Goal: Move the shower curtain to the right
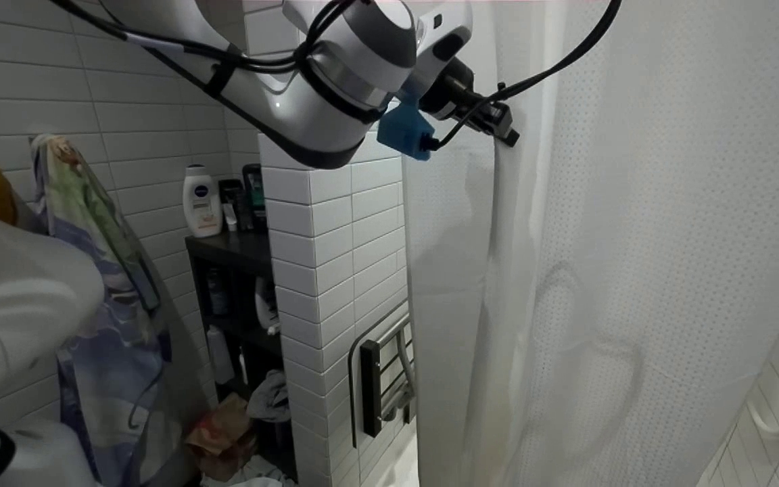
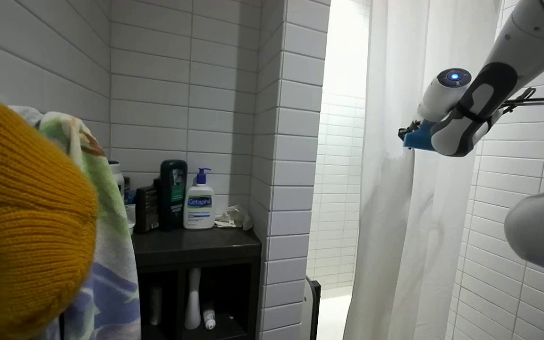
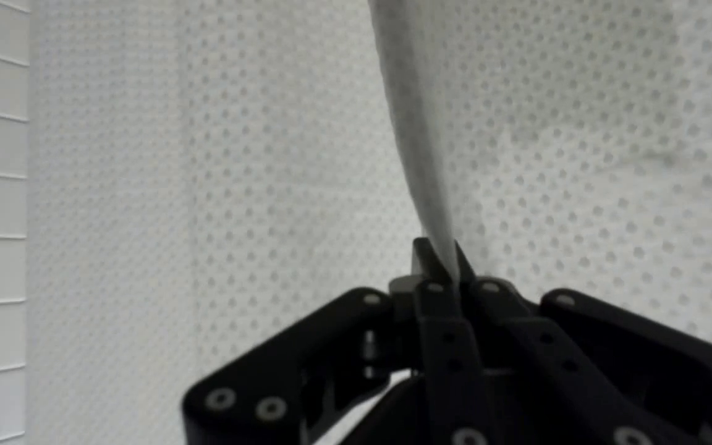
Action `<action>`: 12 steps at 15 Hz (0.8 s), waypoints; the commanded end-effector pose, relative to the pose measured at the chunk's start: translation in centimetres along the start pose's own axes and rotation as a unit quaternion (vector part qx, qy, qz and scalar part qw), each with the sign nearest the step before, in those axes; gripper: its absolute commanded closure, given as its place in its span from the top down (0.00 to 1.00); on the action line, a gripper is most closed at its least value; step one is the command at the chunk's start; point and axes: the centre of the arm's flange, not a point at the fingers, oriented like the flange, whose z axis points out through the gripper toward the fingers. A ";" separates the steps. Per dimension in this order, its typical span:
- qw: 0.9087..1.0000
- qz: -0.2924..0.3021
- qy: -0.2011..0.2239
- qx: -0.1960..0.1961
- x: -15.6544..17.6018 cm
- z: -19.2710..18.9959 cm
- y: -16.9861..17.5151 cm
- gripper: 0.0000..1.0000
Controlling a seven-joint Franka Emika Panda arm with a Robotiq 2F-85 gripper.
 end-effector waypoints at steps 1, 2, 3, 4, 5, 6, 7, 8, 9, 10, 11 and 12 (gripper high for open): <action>0.996 -0.025 0.030 -0.082 -0.5 2.5 0.5 0.00; 0.994 -0.031 0.030 -0.101 -0.5 2.9 1.0 0.00; 0.991 -0.037 0.034 -0.124 -0.5 3.6 1.6 0.00; 0.989 -0.041 0.033 -0.141 -0.4 4.2 2.2 0.00; 0.985 -0.044 0.035 -0.161 -0.3 4.9 2.9 0.00; 0.982 -0.046 0.033 -0.182 -0.2 5.7 3.7 0.00; 0.978 -0.047 0.032 -0.202 0.0 6.5 4.5 0.00; 0.973 -0.048 0.032 -0.223 0.3 7.4 5.4 0.00; 0.968 -0.050 0.036 -0.244 0.8 8.0 6.4 0.00; 0.963 -0.051 0.040 -0.262 1.2 8.7 7.1 0.00; 0.958 -0.051 0.043 -0.278 1.7 9.4 7.9 0.00; 0.954 -0.051 0.046 -0.293 2.0 9.9 8.7 0.00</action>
